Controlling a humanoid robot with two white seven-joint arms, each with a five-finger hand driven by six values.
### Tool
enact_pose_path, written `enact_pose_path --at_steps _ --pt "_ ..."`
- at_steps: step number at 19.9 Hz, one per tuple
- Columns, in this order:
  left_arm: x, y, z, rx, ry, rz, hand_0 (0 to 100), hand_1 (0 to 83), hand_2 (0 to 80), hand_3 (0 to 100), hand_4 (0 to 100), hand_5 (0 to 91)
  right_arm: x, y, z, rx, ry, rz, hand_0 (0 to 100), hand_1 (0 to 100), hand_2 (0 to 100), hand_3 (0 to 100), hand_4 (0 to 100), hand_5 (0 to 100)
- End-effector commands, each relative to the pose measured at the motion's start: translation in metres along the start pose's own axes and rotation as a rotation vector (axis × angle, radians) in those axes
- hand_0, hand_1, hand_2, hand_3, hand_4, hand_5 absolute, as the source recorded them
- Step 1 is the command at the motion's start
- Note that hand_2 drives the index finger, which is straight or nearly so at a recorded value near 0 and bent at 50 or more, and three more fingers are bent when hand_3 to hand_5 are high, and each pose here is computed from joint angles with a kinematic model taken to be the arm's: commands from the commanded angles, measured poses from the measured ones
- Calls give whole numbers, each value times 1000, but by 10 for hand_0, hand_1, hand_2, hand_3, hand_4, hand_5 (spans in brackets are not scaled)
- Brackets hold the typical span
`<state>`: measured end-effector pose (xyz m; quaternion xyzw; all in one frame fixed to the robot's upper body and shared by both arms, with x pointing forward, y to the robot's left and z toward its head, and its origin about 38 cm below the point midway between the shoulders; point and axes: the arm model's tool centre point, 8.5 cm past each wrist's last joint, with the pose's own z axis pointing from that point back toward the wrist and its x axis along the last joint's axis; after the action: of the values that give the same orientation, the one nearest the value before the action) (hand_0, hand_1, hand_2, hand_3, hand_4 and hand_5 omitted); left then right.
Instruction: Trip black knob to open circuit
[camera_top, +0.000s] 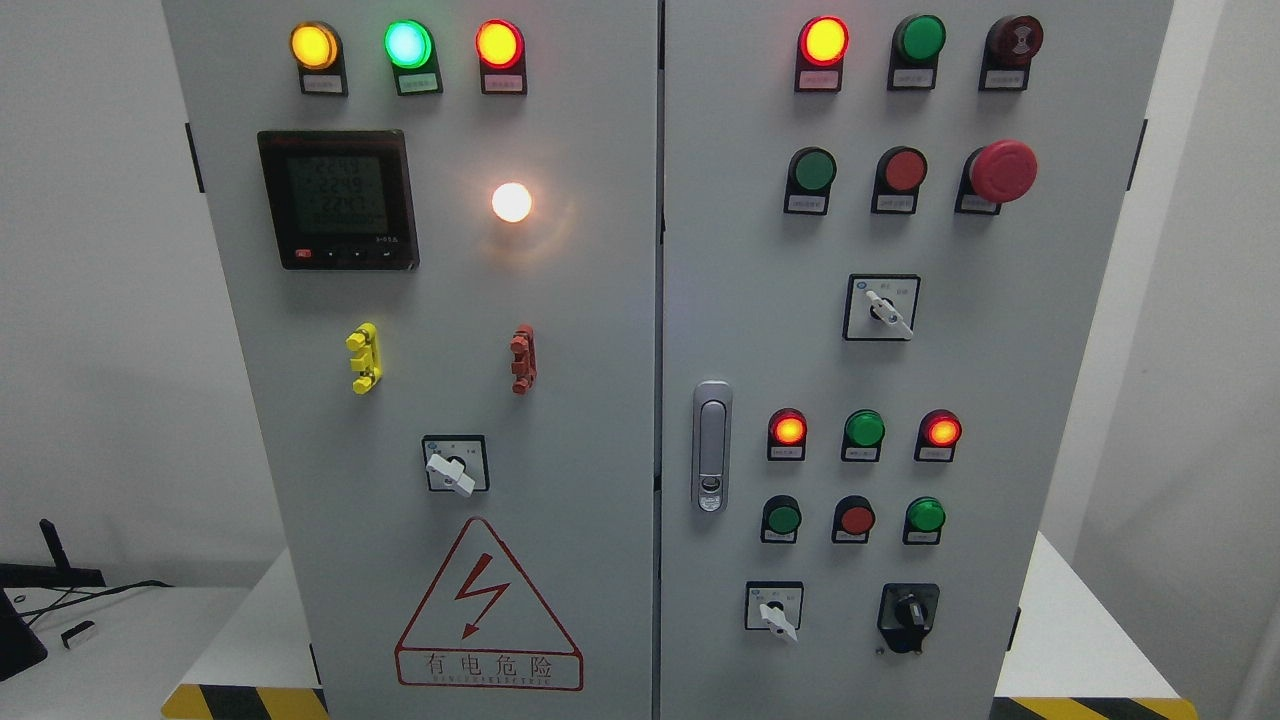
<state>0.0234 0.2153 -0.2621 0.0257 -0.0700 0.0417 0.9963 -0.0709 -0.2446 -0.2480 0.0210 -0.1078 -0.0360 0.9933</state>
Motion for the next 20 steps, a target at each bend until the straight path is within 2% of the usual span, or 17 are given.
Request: enact_pose_path --at_steps 1,3,5,6,7,11,14,18,20 --pt "0 -1 0 -7 -1 -30 120 389 0 0 0 0 107 -7 47 3 -455 62 74 234 136 355 276 248" --pt "0 0 0 -5 -1 -30 120 389 0 0 0 0 134 -8 72 -1 -575 59 78 257 155 413 355 298" --pt "0 -1 0 -7 -1 -30 120 389 0 0 0 0 162 -13 102 -5 -706 13 77 300 193 601 560 438" --pt "0 -1 0 -7 -1 -30 120 389 0 0 0 0 178 -12 119 -5 -778 7 76 310 202 638 606 488" --pt "0 -1 0 -7 -1 -30 120 389 0 0 0 0 191 -16 138 -16 -844 10 71 348 222 686 639 539" --pt "0 -1 0 -7 -1 -30 120 389 0 0 0 0 237 -32 197 -79 -1053 46 88 417 246 772 708 636" --pt "0 0 0 -5 -1 -30 120 389 0 0 0 0 256 -35 223 -107 -1157 62 107 447 267 862 778 717" --pt "0 0 0 -5 -1 -30 120 389 0 0 0 0 286 -44 242 -162 -1257 74 120 526 309 1000 938 859" --pt "0 0 0 -5 -1 -30 120 389 0 0 0 0 309 -45 247 -180 -1310 68 132 560 331 1000 994 888"
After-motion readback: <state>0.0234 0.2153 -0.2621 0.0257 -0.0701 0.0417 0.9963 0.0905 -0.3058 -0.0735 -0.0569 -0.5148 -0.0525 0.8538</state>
